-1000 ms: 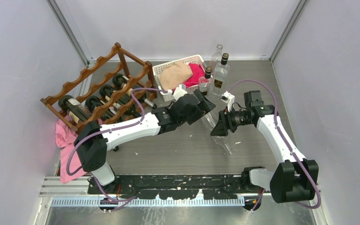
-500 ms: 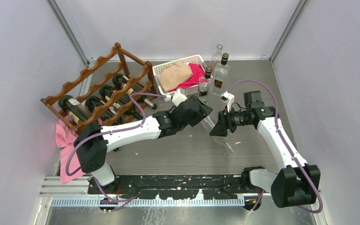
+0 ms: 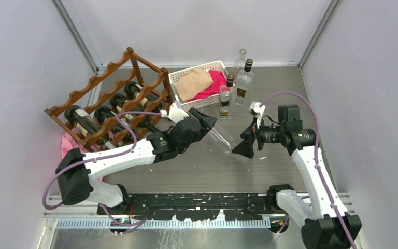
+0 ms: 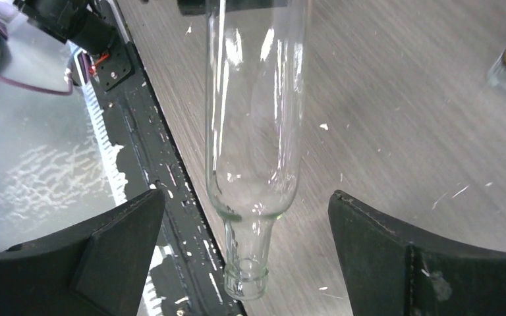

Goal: Put the wine bottle on the wine rack
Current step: Pick up the wine bottle from the center of the board.

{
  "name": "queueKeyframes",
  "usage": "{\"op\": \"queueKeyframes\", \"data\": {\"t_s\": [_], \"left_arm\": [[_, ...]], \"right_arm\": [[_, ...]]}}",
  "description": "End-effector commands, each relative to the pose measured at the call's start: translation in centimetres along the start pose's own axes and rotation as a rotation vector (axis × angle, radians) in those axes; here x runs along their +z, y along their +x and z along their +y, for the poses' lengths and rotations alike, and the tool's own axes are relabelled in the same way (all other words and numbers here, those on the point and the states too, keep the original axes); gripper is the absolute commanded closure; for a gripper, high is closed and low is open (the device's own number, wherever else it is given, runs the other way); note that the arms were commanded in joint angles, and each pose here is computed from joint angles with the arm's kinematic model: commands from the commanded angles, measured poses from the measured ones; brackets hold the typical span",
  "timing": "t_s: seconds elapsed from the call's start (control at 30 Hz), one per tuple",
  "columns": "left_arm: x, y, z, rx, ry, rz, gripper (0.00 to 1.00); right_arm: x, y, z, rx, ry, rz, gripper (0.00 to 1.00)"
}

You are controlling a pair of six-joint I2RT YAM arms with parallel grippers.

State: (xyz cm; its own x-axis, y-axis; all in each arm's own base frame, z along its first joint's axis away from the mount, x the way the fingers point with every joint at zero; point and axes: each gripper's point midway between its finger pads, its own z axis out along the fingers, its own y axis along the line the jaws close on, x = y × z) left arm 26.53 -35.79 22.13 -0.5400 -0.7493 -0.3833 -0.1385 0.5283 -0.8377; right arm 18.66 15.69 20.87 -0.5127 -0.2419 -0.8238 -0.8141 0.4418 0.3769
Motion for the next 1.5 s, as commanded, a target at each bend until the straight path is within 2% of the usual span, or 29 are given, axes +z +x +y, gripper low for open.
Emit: {"op": "queueKeyframes", "data": {"t_s": [0.0, 0.13, 0.3, 0.47, 0.57, 0.77, 1.47], "left_arm": [[-2.8, -5.0, -5.5, -0.153, 0.183, -0.119, 1.0], [-4.6, -7.0, -6.3, -0.158, 0.22, -0.144, 1.0], [-6.1, -8.3, -6.7, -0.17, 0.254, -0.149, 1.0], [-6.8, -8.6, -7.0, -0.166, 0.278, -0.145, 1.0], [-6.9, -8.7, -7.5, -0.155, 0.298, -0.145, 1.0], [-6.8, -8.7, -8.7, -0.113, 0.327, -0.146, 1.0], [-7.0, -9.0, -9.5, -0.122, 0.358, -0.152, 1.0]], "right_arm": [[-1.7, -2.0, 2.5, -0.249, -0.043, -0.057, 0.0], [-2.4, -2.6, 3.5, -0.309, -0.048, -0.065, 0.0], [-2.4, -4.0, 2.6, -0.334, 0.021, -0.141, 0.0], [-2.2, -3.8, 4.3, -0.457, -0.055, -0.207, 0.0], [-2.0, -3.8, 3.5, -0.421, -0.026, -0.208, 0.04], [-1.3, -4.3, 2.0, -0.311, 0.004, -0.176, 0.21], [2.9, -2.2, 3.1, -0.264, -0.039, -0.063, 0.34]]}}
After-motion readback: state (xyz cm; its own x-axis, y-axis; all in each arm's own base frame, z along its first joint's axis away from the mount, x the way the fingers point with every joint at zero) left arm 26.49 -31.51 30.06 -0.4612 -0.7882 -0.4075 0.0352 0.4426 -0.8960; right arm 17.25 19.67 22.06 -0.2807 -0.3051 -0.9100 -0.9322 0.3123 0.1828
